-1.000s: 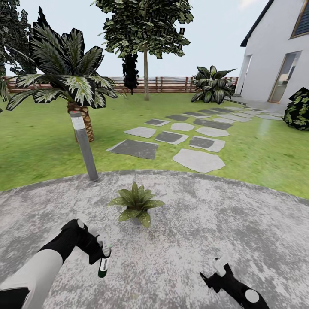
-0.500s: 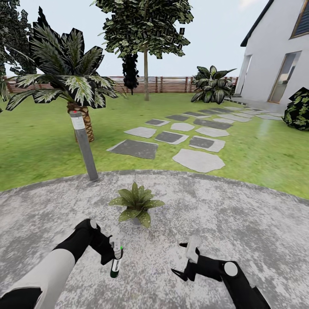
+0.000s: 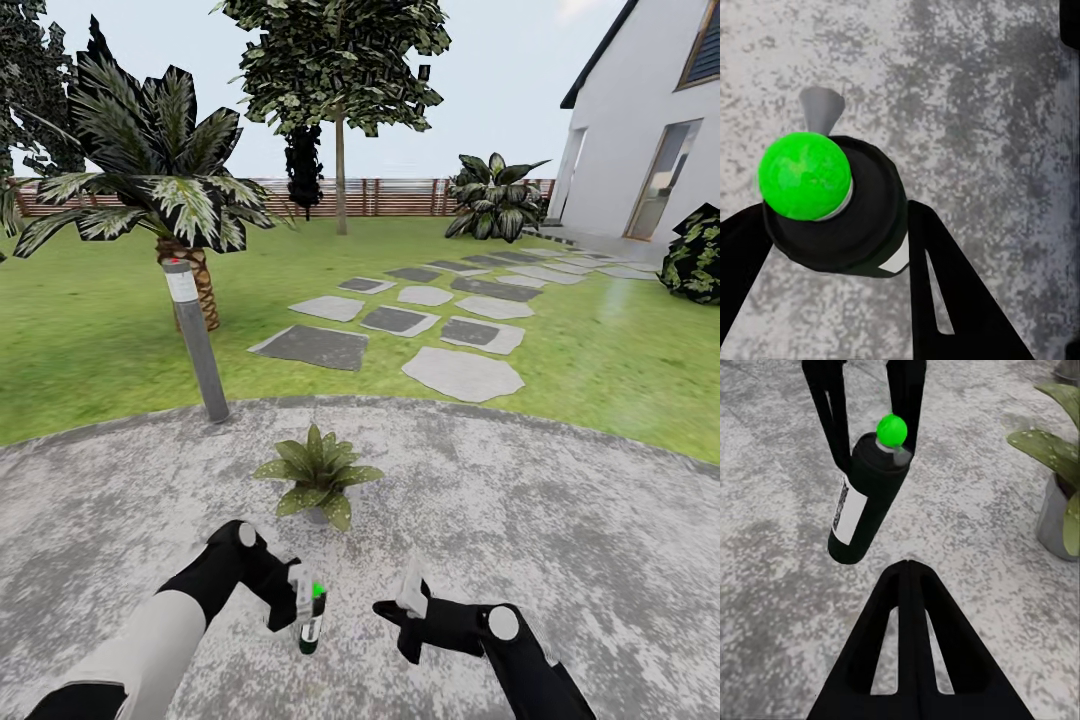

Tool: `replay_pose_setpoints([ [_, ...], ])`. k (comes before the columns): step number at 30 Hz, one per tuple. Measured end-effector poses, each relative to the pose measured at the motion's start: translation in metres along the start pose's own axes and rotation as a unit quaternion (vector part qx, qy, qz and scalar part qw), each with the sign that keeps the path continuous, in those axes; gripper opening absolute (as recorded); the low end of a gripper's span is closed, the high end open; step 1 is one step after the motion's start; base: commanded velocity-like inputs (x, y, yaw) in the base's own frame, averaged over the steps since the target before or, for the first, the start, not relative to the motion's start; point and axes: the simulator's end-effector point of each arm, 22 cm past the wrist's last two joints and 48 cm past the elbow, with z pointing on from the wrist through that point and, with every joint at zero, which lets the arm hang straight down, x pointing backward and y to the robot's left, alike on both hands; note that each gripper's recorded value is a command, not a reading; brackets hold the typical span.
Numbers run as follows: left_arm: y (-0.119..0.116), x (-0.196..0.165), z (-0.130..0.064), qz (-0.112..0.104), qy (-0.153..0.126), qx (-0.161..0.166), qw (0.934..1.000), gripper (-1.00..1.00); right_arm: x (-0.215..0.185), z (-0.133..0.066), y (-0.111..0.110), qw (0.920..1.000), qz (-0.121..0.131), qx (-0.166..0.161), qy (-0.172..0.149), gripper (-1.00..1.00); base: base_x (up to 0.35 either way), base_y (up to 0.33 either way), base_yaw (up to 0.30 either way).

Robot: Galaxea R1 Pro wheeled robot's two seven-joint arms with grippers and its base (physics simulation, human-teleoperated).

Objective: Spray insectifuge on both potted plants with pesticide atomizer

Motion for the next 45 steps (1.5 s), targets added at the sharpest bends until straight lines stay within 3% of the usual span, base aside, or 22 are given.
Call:
replay_pose_setpoints([
  [9, -0.015, -0.026, 0.014, 0.042, -0.026, 0.020, 0.9986, -1.00, -0.007, 0.005, 0.003, 1.0000, 0.000, -0.001, -0.007, -1.00, 0.000, 0.000, 0.000],
  [15, -0.033, -0.040, 0.018, 0.074, -0.039, 0.056, 0.9949, -1.00, -0.006, 0.005, 0.003, 1.0000, 0.000, -0.001, -0.005, -1.00, 0.000, 0.000, 0.000],
  [19, -0.042, -0.049, 0.021, 0.085, -0.045, 0.071, 0.9928, -1.00, -0.006, 0.005, 0.003, 1.0000, 0.000, -0.002, -0.005, -1.00, 0.000, 0.000, 0.000],
  [45, -0.041, -0.075, 0.030, 0.093, -0.062, 0.059, 0.9920, -1.00, -0.006, 0.005, 0.002, 1.0000, 0.000, 0.000, -0.005, -1.00, 0.000, 0.000, 0.000],
])
